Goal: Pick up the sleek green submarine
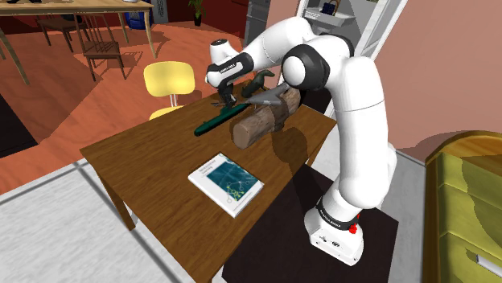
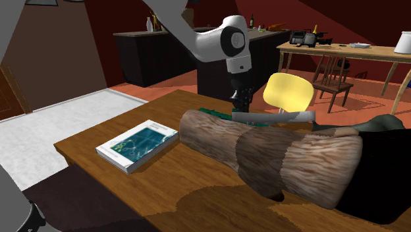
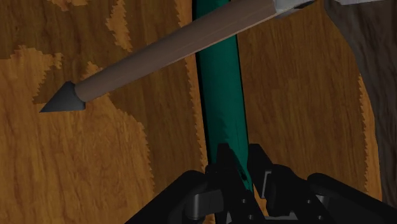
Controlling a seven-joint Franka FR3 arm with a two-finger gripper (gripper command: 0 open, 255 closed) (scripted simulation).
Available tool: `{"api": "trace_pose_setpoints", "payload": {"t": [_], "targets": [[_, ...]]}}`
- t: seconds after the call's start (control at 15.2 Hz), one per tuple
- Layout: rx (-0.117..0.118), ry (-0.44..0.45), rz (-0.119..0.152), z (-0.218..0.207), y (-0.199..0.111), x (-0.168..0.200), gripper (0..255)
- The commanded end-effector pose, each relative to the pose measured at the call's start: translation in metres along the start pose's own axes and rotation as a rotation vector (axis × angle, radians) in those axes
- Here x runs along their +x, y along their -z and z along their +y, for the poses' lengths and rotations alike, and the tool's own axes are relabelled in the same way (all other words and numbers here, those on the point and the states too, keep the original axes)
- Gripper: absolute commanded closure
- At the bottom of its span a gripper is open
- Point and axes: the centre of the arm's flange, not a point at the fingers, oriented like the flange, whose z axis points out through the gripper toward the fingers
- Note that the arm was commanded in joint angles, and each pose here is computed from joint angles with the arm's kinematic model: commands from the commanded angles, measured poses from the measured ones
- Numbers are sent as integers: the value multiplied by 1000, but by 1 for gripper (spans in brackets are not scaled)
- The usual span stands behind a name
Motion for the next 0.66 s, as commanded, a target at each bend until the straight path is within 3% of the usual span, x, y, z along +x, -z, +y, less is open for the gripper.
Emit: {"api": "trace_pose_setpoints", "payload": {"t": [0.0,0.59], "targets": [[-1,0,0,0,11,-2,255],[-1,0,0,0,48,-12,255]]}}
